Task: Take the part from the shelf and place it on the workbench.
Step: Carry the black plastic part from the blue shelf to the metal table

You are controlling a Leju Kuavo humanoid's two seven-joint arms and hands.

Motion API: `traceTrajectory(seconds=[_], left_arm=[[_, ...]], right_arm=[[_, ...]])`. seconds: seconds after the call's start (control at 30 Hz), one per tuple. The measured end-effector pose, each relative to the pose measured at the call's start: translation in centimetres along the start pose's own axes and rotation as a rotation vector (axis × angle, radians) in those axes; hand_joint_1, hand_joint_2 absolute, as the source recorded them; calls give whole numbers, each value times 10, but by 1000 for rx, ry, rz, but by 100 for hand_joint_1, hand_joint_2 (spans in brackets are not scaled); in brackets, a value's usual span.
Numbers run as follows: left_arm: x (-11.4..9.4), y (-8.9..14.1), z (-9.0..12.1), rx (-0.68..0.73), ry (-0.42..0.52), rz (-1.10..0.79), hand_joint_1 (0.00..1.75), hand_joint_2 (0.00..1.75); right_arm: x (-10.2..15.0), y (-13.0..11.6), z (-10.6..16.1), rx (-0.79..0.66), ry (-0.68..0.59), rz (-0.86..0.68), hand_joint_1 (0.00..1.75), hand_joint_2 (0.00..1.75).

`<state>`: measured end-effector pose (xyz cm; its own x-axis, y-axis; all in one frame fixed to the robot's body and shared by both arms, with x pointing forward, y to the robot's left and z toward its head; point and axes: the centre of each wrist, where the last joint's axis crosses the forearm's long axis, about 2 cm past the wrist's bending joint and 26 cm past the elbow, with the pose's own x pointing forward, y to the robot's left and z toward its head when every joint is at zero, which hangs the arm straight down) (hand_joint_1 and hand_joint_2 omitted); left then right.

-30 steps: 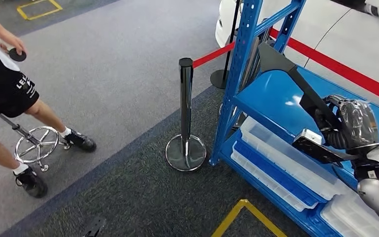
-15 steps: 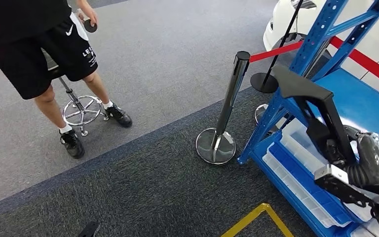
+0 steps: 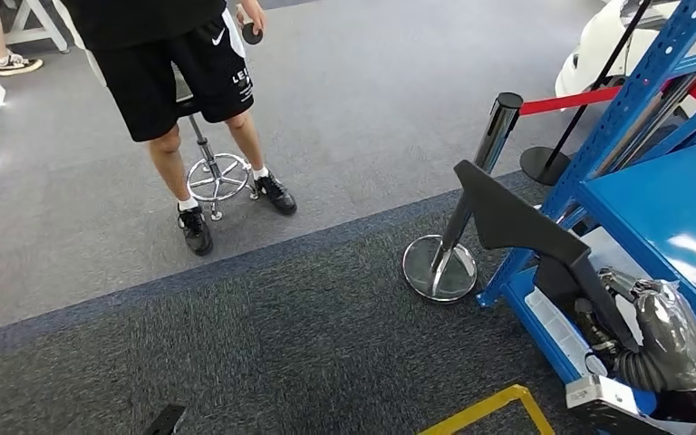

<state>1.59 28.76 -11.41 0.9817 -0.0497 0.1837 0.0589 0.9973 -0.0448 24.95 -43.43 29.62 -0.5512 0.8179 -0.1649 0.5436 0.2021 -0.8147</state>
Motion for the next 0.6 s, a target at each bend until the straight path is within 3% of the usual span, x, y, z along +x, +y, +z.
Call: traceTrajectory(seconds=[0.6], left_arm=[[6,3,-1,8,-15,-11,0,175]], right_arm=[[-20,-10,-5,1,62,19,175,175]])
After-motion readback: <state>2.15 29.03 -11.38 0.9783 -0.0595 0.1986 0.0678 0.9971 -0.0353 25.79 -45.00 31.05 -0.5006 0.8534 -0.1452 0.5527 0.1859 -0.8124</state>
